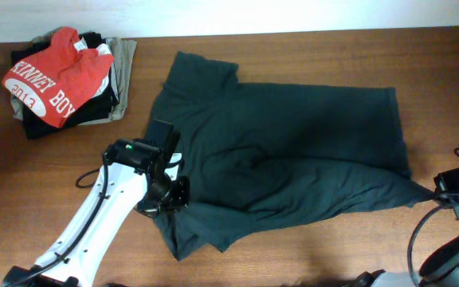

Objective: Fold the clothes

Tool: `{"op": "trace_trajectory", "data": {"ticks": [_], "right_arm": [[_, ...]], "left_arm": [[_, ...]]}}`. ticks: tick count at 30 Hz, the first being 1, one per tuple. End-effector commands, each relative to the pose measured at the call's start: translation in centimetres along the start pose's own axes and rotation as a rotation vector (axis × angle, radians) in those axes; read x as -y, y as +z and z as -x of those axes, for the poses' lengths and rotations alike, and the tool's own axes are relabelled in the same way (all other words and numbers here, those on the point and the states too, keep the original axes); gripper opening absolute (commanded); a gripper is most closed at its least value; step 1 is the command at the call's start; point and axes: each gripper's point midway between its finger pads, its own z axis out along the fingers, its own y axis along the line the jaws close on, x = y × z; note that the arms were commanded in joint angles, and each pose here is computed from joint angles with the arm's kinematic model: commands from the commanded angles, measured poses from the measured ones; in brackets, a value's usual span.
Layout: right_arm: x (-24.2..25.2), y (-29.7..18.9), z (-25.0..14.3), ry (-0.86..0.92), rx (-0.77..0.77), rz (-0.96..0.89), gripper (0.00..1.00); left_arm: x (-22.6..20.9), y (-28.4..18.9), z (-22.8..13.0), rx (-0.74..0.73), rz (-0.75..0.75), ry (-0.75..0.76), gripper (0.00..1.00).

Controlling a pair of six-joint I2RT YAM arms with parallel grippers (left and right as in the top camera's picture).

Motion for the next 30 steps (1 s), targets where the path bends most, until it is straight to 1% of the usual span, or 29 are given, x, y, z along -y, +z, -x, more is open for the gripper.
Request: {"op": "trace_trajectory", "data": {"ticks": [1, 4, 7, 8, 10, 13, 16, 19, 21, 24, 27, 30], "right_arm": [[-0.8, -2.4, 0.4, -0.005, 0.064, 0.043, 0.04], [-1.4, -3.1, 0.0, -0.011, 0.066, 0.082, 0.04], [-2.8, -3.9, -0.5, -0.022, 0.054, 0.166, 0.04], [-3.1, -4.9, -0.3, -0.029, 0.08, 0.184, 0.04], [-3.6, -6.4, 0.0, -0.041, 0.127, 0.209, 0.04], [-3.9, -7.9, -0.1, -0.054, 0.167, 0.233, 0.04], [-5.0, -7.5, -0.9, -0.101, 0.153, 0.235, 0.04], [-8.9, -7.4, -1.6, -0.221, 0.194, 0.281, 0.04], [-10.5, -7.6, -1.1, -0.262, 0.264, 0.283, 0.04], [-14.0, -8.9, -0.3, -0.335, 0.37, 0.367, 0.04], [-15.6, -8.9, 0.6, -0.355, 0.418, 0.397, 0.04], [-17.0, -7.2, 2.3, -0.359, 0.436, 0.411, 0.04]], "left_arm": [[0.3, -0.8, 0.8, 0.04, -0.006, 0.009, 0.01], [0.9, -1.8, 1.8, 0.08, -0.019, 0.017, 0.01], [1.7, -4.4, 3.0, 0.148, -0.032, 0.029, 0.01], [1.5, -6.0, 3.8, 0.191, -0.007, 0.032, 0.0], [1.2, -7.6, 4.6, 0.246, 0.029, 0.032, 0.01], [1.1, -8.8, 6.3, 0.331, 0.054, 0.031, 0.01], [1.1, -8.9, 7.3, 0.365, 0.054, 0.03, 0.01], [-0.3, -9.3, 8.5, 0.422, 0.139, 0.013, 0.01], [-0.8, -9.3, 9.4, 0.452, 0.171, 0.003, 0.01], [-1.4, -8.4, 11.5, 0.503, 0.212, -0.009, 0.01], [-1.3, -6.6, 13.1, 0.513, 0.216, -0.012, 0.01], [-1.5, -4.2, 14.4, 0.48, 0.232, -0.019, 0.01]]}}
